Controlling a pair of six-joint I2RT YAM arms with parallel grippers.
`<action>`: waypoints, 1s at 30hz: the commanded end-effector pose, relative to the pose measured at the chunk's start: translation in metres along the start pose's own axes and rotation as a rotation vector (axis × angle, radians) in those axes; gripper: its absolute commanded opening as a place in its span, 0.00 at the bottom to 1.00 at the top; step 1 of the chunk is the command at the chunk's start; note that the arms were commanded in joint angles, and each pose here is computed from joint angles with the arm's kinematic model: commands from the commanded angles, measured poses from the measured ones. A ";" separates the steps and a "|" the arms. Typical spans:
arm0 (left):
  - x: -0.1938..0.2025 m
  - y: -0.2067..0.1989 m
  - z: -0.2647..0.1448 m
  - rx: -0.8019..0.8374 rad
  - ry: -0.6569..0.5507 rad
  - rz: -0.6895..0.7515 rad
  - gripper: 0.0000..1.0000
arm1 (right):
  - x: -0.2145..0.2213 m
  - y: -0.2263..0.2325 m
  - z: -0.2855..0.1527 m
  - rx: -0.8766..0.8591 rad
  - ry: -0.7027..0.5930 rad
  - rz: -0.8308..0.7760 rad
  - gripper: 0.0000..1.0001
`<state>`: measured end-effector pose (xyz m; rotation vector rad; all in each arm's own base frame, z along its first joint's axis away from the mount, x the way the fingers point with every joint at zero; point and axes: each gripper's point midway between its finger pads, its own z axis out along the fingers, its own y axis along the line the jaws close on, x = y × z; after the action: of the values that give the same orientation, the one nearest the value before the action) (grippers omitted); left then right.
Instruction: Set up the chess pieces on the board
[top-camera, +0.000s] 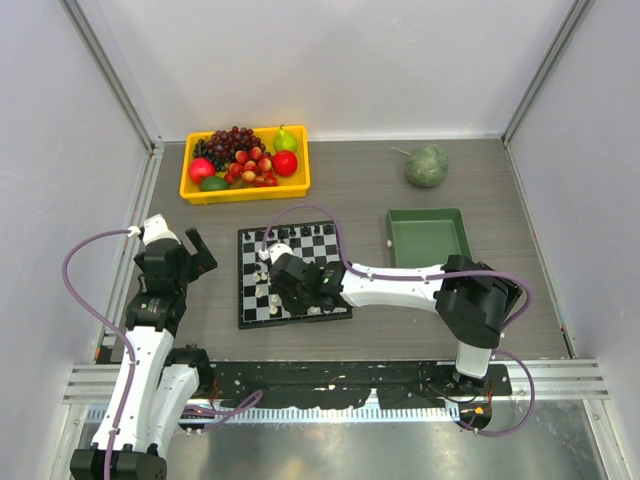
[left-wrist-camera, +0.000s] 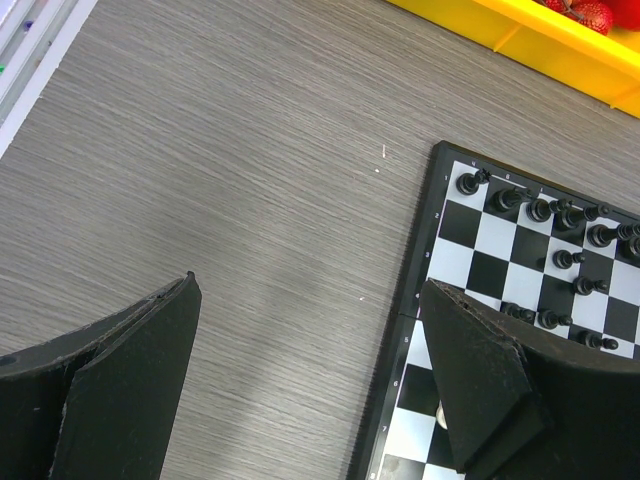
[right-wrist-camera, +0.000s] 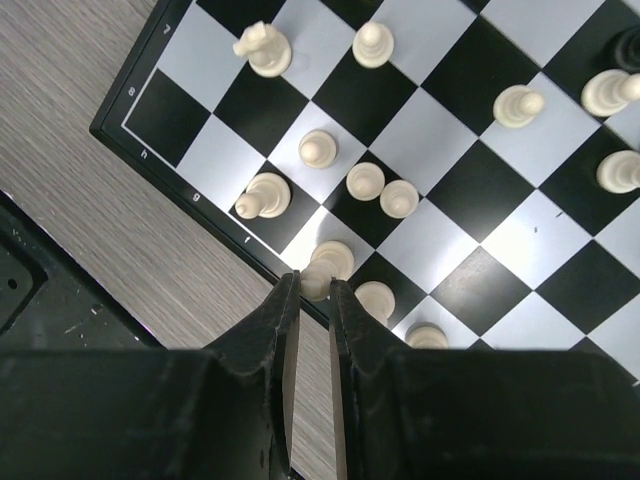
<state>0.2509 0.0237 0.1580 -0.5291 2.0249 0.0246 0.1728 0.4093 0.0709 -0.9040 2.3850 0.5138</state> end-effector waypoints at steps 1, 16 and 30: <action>-0.009 -0.003 0.000 0.017 -0.036 -0.003 0.99 | -0.014 0.015 -0.013 -0.066 -0.070 0.028 0.14; -0.011 -0.004 0.000 0.018 -0.037 -0.005 0.99 | -0.009 0.015 -0.010 -0.076 -0.087 0.059 0.17; -0.014 -0.007 -0.001 0.031 -0.040 -0.007 0.99 | -0.018 0.013 -0.025 -0.056 -0.115 0.049 0.38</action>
<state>0.2511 0.0229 0.1575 -0.5268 2.0280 0.0204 0.1636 0.4096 0.0661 -0.8502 2.3794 0.5899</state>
